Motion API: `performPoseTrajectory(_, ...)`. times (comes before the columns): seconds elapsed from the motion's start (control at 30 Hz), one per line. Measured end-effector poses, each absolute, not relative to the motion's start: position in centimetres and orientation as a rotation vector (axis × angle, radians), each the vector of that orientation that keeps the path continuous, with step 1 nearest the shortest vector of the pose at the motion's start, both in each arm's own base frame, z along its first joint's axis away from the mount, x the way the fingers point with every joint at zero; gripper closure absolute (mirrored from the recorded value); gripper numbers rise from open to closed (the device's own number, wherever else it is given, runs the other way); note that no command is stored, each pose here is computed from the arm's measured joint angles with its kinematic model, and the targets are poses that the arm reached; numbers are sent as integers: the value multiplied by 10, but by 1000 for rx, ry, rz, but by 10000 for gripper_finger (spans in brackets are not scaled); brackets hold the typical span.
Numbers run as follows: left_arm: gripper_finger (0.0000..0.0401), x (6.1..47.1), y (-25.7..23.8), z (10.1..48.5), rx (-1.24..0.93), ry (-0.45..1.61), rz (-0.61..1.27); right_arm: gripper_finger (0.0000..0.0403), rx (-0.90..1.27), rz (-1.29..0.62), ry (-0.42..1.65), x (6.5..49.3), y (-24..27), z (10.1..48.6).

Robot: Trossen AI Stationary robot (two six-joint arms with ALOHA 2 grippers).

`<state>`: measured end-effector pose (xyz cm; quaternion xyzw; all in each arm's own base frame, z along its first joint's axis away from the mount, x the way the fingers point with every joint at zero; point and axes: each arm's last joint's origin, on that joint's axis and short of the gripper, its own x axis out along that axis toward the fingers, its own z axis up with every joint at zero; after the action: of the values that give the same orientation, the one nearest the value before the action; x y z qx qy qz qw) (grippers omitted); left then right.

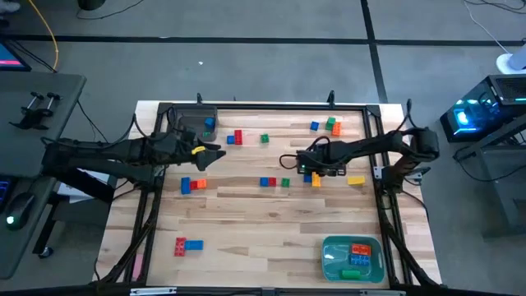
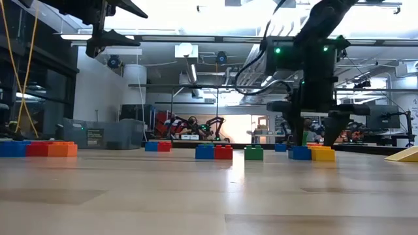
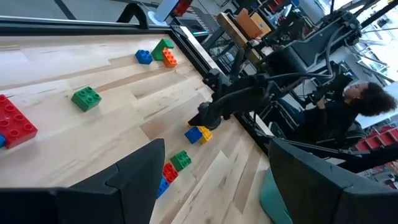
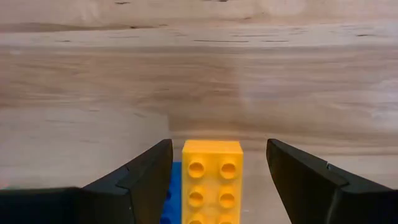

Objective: Sort blocks by size
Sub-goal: Put the yellow game piece into the blue bin

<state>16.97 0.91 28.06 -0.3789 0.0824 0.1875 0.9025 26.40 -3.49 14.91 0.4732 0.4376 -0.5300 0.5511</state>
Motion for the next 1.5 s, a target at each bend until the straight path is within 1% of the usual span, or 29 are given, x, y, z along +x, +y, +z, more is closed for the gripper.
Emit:
performPoseTrajectory(0.33,131,170,6,281,-781,177,372,147,1084,-1267,1134,260,-25,147)
performPoseTrajectory(0.53,131,170,6,280,-781,177,373,147,1120,-1232,1142,263,-18,147)
performPoseTrajectory(0.73,131,170,6,281,-781,176,373,148,1109,-1254,1122,262,-18,147)
performPoseTrajectory(0.8,131,170,6,281,-781,175,375,158,1106,-1255,1120,262,-19,147)
performPoseTrajectory(0.9,131,170,6,281,-781,174,375,190,1089,-1257,1131,261,-20,147)
performPoseTrajectory(1.07,131,170,6,281,-781,174,376,289,1003,-1284,1191,254,-20,148)
performPoseTrajectory(1.1,131,170,6,281,-781,174,376,295,982,-1277,1216,253,-20,148)
performPoseTrajectory(1.23,131,170,7,281,-780,167,382,295,878,-1268,1331,243,-17,151)
performPoseTrajectory(1.3,131,170,7,281,-779,157,392,295,829,-1273,1356,234,-14,162)
performPoseTrajectory(1.4,131,170,7,281,-778,154,397,295,792,-1260,1328,222,-11,181)
performPoseTrajectory(1.5,131,170,7,282,-785,148,397,295,786,-1198,1229,209,-5,205)
